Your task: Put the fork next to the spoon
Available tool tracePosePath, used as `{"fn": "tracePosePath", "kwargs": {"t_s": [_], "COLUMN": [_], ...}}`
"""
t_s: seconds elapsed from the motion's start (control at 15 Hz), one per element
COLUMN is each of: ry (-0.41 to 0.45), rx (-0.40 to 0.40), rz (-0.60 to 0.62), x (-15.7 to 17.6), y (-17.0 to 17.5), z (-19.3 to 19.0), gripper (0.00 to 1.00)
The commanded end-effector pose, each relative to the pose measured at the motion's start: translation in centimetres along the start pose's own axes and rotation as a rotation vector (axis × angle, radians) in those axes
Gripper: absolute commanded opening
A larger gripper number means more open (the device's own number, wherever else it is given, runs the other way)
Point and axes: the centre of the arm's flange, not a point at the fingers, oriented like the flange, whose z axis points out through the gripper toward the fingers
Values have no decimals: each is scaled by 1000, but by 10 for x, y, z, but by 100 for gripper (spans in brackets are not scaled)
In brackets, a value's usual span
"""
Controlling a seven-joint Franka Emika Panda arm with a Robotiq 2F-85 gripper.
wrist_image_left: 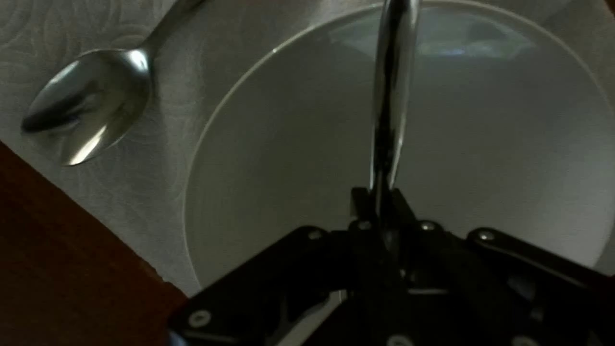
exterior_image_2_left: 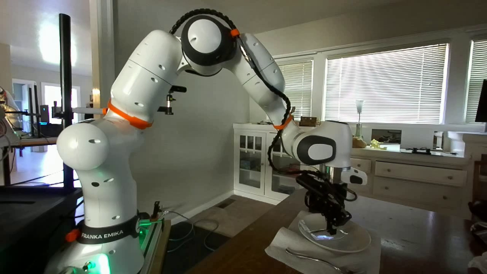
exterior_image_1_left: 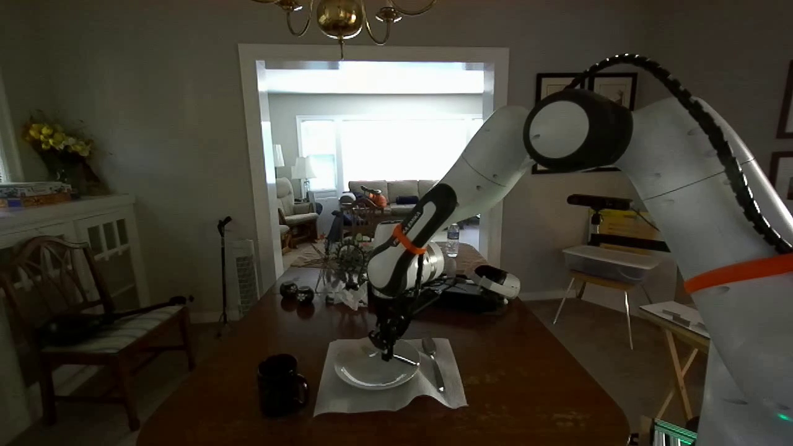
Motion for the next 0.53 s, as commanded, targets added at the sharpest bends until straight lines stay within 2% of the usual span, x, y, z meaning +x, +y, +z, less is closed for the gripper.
{"fn": "tracePosePath", "kwargs": {"t_s": [0.0, 0.47], "ry": [17, 40], "rx": [-3, 0], "rz": [133, 442], "x": [-20, -91], "y": [7, 40], "z": [-29, -53], "gripper": [3, 3]}}
